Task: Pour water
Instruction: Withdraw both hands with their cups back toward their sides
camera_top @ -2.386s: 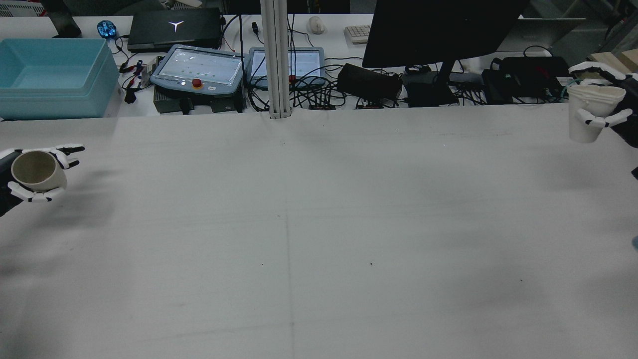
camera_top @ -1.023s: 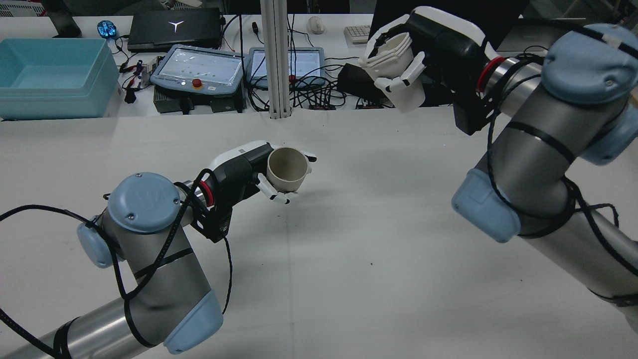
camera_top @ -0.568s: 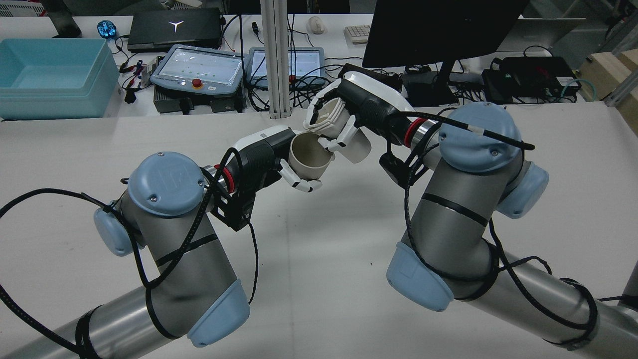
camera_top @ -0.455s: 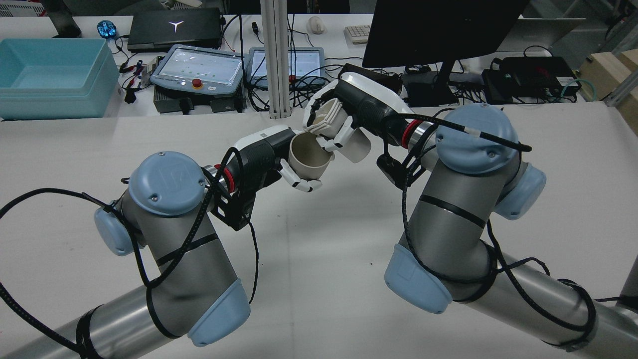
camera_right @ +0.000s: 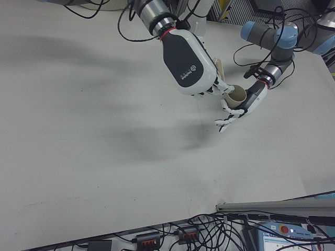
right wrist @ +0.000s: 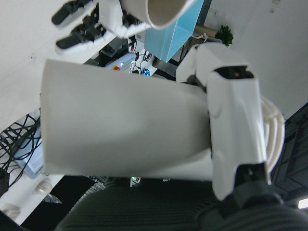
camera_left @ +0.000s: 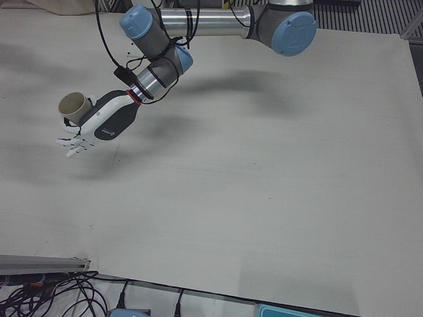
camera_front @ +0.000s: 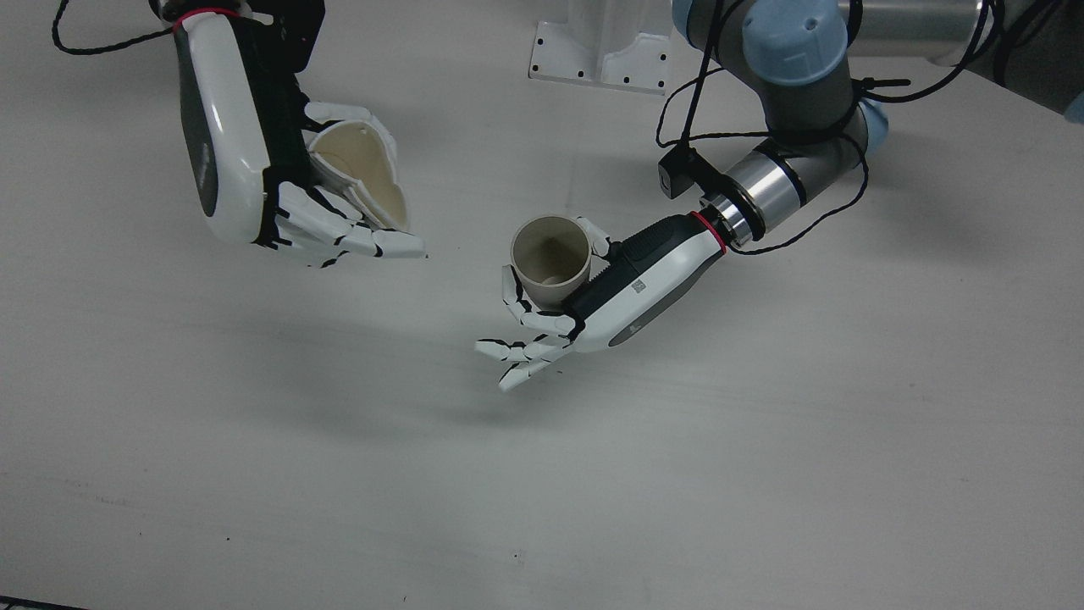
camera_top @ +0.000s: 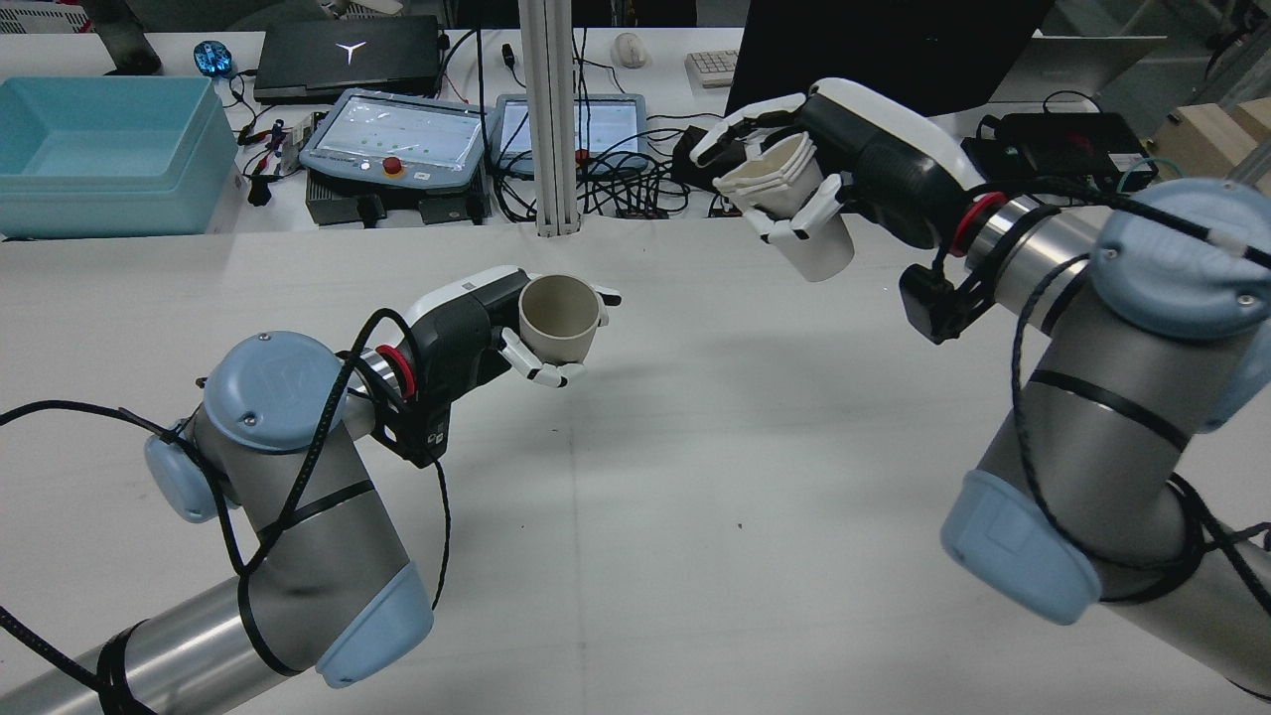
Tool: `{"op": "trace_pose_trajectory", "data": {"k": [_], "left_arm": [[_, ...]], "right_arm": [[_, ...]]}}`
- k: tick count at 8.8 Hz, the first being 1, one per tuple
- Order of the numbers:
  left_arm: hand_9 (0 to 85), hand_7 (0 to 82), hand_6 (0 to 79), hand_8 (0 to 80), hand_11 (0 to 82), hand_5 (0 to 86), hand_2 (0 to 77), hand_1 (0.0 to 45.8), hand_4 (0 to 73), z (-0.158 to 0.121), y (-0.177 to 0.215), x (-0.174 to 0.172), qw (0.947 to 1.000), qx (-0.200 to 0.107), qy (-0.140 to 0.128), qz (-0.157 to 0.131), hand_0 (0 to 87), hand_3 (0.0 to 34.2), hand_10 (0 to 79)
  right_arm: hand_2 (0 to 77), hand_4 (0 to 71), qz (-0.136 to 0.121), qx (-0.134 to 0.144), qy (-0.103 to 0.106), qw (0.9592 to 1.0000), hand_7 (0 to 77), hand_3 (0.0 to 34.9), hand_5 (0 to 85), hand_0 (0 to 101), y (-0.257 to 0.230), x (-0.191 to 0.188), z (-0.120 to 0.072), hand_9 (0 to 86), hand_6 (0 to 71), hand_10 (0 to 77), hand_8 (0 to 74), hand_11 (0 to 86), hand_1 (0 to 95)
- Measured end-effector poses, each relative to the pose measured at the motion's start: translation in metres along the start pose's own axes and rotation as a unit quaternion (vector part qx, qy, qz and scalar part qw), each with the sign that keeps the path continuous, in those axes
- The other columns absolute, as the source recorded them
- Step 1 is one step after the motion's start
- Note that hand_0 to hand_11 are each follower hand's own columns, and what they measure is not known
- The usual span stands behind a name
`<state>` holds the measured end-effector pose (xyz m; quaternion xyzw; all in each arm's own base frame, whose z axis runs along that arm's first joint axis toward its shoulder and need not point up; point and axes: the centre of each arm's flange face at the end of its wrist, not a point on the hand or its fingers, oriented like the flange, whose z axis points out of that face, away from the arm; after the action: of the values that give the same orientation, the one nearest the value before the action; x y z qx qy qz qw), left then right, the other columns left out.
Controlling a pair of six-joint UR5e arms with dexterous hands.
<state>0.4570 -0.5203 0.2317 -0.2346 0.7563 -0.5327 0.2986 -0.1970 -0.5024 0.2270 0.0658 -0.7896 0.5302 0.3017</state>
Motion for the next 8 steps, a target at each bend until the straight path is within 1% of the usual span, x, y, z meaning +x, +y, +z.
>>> {"op": "trace_pose_trajectory", "data": {"k": [1, 2, 3, 4, 5, 6, 7, 8], "left_arm": [[6.0, 21.8, 16.9, 6.0, 13.6, 40.9, 44.7, 18.5, 53.5, -0.013, -0.031, 0.009, 0.9999, 0.004, 0.01, -0.011, 80.5, 0.0, 7.6], [6.0, 21.8, 14.2, 6.0, 13.6, 40.9, 44.7, 18.5, 53.5, -0.031, -0.063, 0.014, 0.9996, 0.008, 0.017, -0.02, 80.6, 0.2, 7.6], [6.0, 21.8, 14.2, 6.0, 13.6, 40.9, 44.7, 18.5, 53.5, -0.053, -0.093, 0.016, 0.9994, 0.012, 0.021, -0.027, 80.6, 0.2, 7.6], [6.0, 21.3, 15.8, 6.0, 13.6, 40.9, 44.7, 18.5, 53.5, -0.079, -0.125, 0.021, 0.9989, 0.014, 0.028, -0.034, 80.3, 0.2, 7.6], [6.0, 21.3, 15.8, 6.0, 13.6, 40.9, 44.7, 18.5, 53.5, -0.107, -0.159, 0.027, 0.9984, 0.016, 0.036, -0.041, 80.2, 0.1, 7.6], [6.0, 21.3, 15.8, 6.0, 15.8, 40.4, 44.7, 18.5, 52.9, -0.137, -0.195, 0.036, 0.9977, 0.019, 0.047, -0.046, 80.1, 0.1, 7.6], [6.0, 21.3, 15.8, 6.0, 15.3, 40.9, 44.7, 18.5, 52.9, -0.174, -0.234, 0.046, 0.9969, 0.025, 0.059, -0.046, 80.0, 0.2, 7.6], [6.0, 21.3, 15.8, 6.0, 15.3, 40.9, 44.7, 18.5, 52.9, -0.211, -0.27, 0.054, 0.996, 0.029, 0.072, -0.044, 80.0, 0.2, 7.6]], "right_arm": [[52.4, 39.3, 0.003, 0.031, -0.022, 0.9993, 77.4, 0.0, 26.7, 80, -0.042, -0.024, -0.036, 77.4, 69.3, 53.5, 57.3, 77.4, 15.3], [52.4, 37.6, 0.0, 0.068, -0.046, 0.9967, 77.4, 0.0, 32.2, 80, -0.084, -0.051, -0.072, 77.4, 69.8, 53.5, 56.7, 77.4, 15.8], [52.4, 32.7, -0.006, 0.1, -0.077, 0.9921, 77.4, 0.6, 31.1, 80, -0.124, -0.079, -0.106, 77.4, 66.5, 52.9, 56.2, 77.4, 16.4], [52.4, 22.4, -0.014, 0.112, -0.11, 0.9875, 77.4, 2.1, 30.0, 80, -0.16, -0.104, -0.133, 77.4, 61.6, 52.9, 56.7, 77.4, 17.5], [52.4, 6.5, -0.018, 0.111, -0.136, 0.9844, 77.4, 1.3, 32.7, 80, -0.2, -0.117, -0.149, 77.4, 60.5, 61.1, 58.9, 77.4, 18.0], [52.9, 10.4, -0.013, 0.106, -0.148, 0.9831, 77.4, 0.6, 33.8, 80, -0.248, -0.11, -0.156, 77.4, 67.1, 65.4, 61.6, 77.4, 16.9], [52.9, 9.3, -0.007, 0.1, -0.154, 0.9829, 77.4, 0.6, 34.4, 80, -0.308, -0.085, -0.164, 77.4, 68.2, 69.8, 63.8, 77.4, 16.9], [52.9, 9.3, -0.002, 0.092, -0.159, 0.9829, 77.4, 0.6, 34.4, 80, -0.366, -0.052, -0.175, 77.4, 68.2, 69.8, 63.8, 77.4, 16.9]]}}
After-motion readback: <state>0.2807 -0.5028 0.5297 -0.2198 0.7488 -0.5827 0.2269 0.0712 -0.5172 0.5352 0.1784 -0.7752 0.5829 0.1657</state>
